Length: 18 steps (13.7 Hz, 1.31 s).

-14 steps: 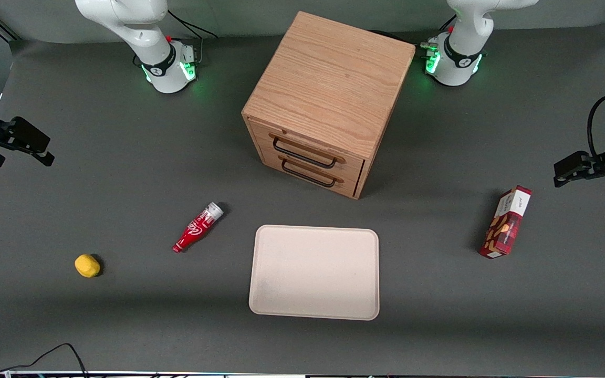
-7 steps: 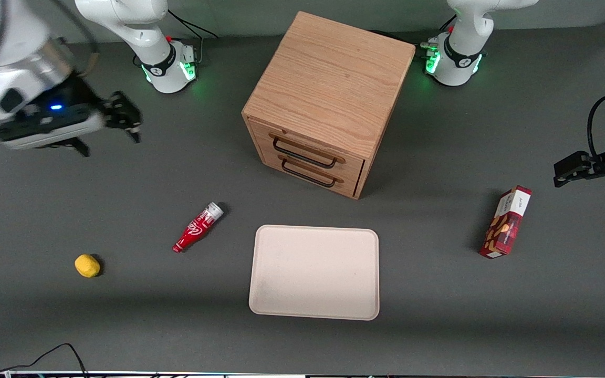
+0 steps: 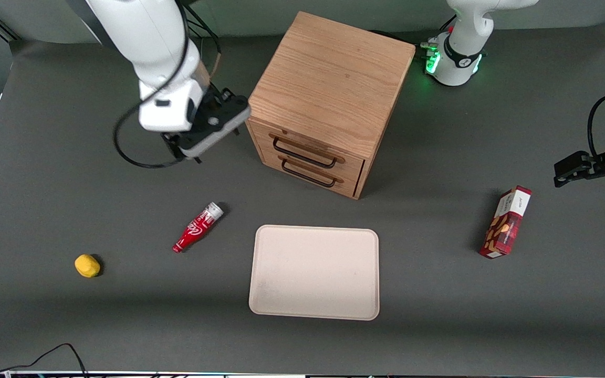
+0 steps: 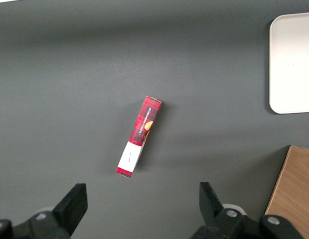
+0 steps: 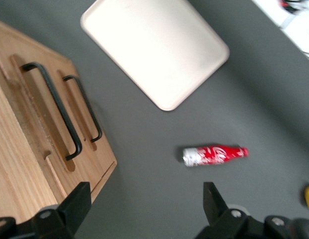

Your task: Open upper drawer

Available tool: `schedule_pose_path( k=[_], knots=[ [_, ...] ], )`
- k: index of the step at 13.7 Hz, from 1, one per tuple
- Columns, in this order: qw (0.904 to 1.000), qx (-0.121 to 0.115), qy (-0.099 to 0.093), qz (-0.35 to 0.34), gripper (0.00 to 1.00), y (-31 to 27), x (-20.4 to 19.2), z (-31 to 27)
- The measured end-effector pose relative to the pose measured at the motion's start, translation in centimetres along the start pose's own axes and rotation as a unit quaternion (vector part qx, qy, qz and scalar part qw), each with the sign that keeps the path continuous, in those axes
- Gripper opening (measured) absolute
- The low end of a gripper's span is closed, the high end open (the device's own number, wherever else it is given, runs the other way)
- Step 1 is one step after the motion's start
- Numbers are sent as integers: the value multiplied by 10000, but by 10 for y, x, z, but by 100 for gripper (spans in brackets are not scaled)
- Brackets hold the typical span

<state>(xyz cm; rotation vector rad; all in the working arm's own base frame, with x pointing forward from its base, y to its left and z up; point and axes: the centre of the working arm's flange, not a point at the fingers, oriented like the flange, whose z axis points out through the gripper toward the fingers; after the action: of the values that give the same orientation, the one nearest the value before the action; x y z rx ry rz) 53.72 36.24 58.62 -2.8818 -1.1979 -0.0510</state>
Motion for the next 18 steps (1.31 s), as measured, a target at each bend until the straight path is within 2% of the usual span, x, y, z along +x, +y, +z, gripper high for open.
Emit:
schedule_pose_path(
  k=[2,5,10,12,18],
  knots=[
    [9991,310,80,-265,100,-6,20,31],
    [9965,684,343,-327,100,-11,44,64],
    [9933,904,598,-405,100,-25,62,100],
    [9927,981,516,-465,100,-35,64,124],
    [9919,1088,100,-653,100,-60,54,168]
  ],
)
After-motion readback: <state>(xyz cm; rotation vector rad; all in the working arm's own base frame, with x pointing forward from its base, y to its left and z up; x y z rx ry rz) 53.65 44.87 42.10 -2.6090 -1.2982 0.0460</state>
